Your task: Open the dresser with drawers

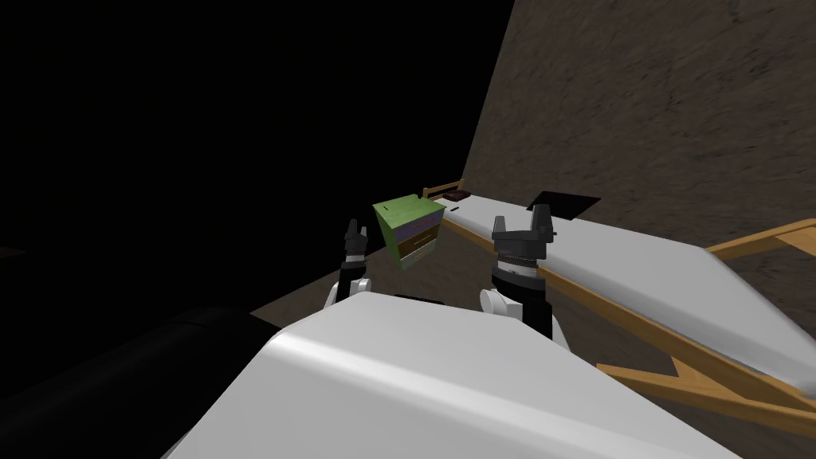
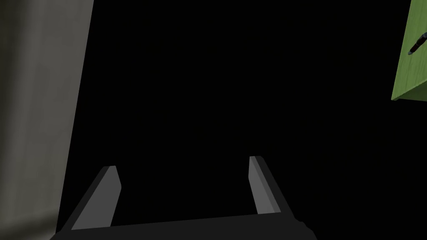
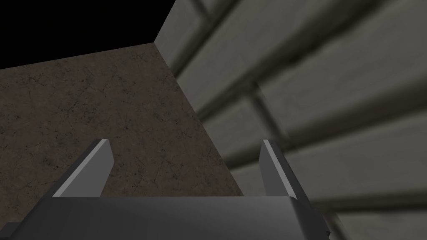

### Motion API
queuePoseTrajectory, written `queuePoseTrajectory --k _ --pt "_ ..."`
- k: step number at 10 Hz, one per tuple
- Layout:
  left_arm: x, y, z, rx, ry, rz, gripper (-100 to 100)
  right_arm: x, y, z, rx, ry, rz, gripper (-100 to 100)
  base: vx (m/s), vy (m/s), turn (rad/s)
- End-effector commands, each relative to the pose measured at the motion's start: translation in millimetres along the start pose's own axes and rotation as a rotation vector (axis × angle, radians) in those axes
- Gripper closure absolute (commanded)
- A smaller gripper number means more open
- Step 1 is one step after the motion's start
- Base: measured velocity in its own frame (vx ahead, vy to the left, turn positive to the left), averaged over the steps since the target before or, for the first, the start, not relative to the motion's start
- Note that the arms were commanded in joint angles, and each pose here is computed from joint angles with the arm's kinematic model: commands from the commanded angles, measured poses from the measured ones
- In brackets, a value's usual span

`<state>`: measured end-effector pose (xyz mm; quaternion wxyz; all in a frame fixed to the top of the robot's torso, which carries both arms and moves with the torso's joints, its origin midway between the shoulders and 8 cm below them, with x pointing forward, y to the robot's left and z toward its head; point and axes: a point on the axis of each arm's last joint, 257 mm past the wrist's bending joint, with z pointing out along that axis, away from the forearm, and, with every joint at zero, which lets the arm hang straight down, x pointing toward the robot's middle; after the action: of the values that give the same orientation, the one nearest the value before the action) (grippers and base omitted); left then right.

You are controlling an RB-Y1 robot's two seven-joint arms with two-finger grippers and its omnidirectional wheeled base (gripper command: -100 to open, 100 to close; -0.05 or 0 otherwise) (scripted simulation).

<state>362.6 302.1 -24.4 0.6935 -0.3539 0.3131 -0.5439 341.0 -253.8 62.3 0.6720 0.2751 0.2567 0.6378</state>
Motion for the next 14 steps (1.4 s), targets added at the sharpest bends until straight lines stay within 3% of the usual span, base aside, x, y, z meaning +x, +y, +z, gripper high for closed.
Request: queuePoseTrajectory --k 1,2,3,9,14 --pt "0.0 0.0 0.0 0.000 0.000 0.000 0 0.0 0 0.0 0.000 0.000 0.000 0 0.000 0.000 0.000" --pt "0.0 0.0 0.0 0.000 0.000 0.000 0 0.0 0 0.0 0.000 0.000 0.000 0 0.000 0.000 0.000" --pt "2.9 2.6 -0.4 -0.003 0.042 0.021 -100 0.0 0 0.0 0.000 0.000 0.000 0 0.027 -0.017 0.015" --pt "2.0 24.5 -5.6 -0.037 0.136 0.062 -100 0.0 0 -0.1 0.001 0.000 0.000 0 0.070 -0.055 0.035" --pt "-16.1 58.3 -16.0 -0.097 0.128 0.046 -100 0.0 0 -0.2 0.001 0.000 0.000 0 0.149 -0.119 0.063"
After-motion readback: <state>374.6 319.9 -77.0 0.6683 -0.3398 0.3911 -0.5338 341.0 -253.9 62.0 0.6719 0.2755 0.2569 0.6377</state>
